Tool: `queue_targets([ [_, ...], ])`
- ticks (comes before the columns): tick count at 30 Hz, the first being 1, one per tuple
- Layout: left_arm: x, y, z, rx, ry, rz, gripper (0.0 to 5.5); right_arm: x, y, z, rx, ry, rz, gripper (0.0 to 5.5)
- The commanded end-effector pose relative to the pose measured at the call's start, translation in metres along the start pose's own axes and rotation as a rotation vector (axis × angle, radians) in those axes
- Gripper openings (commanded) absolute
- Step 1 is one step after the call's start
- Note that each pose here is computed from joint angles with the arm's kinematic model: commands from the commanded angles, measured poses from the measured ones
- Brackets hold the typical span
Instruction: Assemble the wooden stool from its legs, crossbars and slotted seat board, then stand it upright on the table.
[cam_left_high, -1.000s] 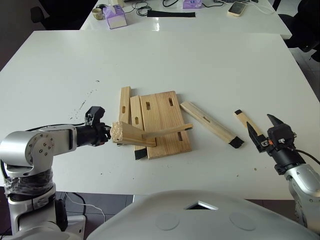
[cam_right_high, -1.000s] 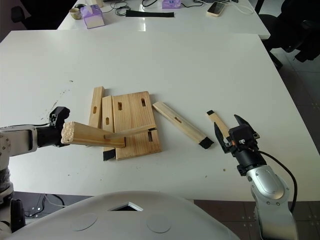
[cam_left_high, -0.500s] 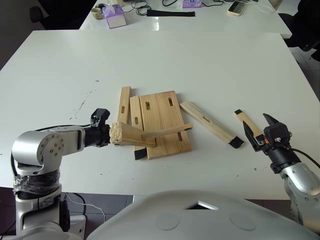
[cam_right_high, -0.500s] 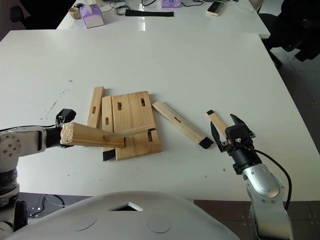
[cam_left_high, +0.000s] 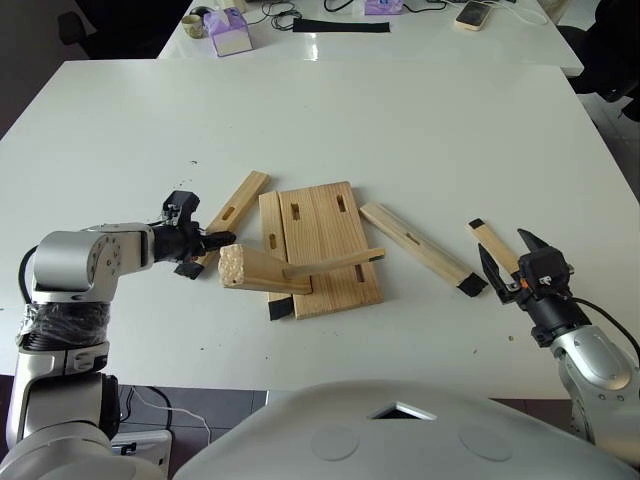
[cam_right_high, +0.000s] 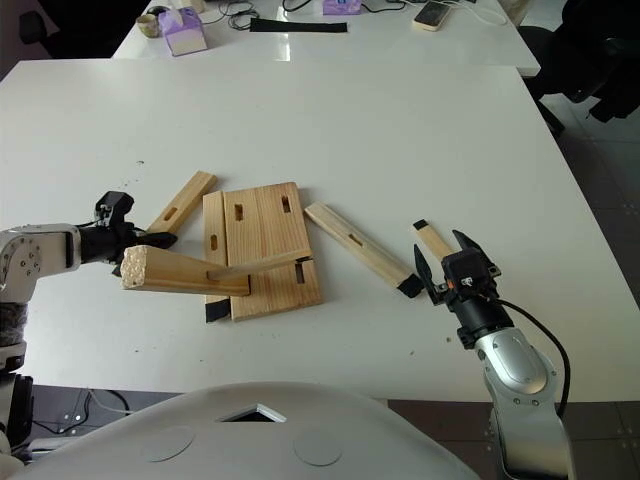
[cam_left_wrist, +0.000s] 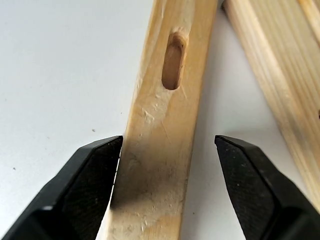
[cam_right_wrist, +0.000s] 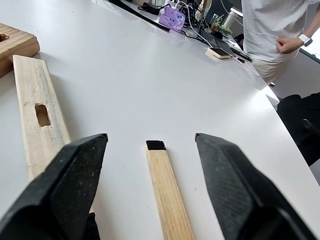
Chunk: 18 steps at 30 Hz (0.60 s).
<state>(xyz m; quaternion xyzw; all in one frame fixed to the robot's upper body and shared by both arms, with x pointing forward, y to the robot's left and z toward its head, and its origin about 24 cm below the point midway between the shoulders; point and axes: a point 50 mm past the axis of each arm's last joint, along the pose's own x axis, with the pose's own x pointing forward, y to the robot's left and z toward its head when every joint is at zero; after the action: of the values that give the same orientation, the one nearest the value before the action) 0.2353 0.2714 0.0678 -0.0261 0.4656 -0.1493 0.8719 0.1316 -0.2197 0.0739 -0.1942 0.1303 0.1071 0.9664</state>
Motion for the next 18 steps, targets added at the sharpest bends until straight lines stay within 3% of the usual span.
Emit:
queue_targets([
  [1, 0.012, 0.013, -0.029, -0.063, 0.054, 0.060, 3.43, 0.005, -0.007, 0.002, -0.018, -0.001, 0.031, 3.27],
  [10, 0.007, 0.003, -0.054, -0.092, 0.059, -0.074, 2.06, 0.009, -0.014, 0.005, -0.042, -0.010, 0.031, 3.28],
  [15, 0.008, 0.003, -0.056, -0.122, 0.039, -0.085, 2.05, 0.017, -0.016, 0.008, -0.049, -0.027, 0.027, 3.28],
  [18, 0.008, 0.005, -0.041, -0.177, -0.058, -0.077, 2.05, 0.023, -0.020, 0.013, -0.052, -0.052, 0.027, 3.28],
])
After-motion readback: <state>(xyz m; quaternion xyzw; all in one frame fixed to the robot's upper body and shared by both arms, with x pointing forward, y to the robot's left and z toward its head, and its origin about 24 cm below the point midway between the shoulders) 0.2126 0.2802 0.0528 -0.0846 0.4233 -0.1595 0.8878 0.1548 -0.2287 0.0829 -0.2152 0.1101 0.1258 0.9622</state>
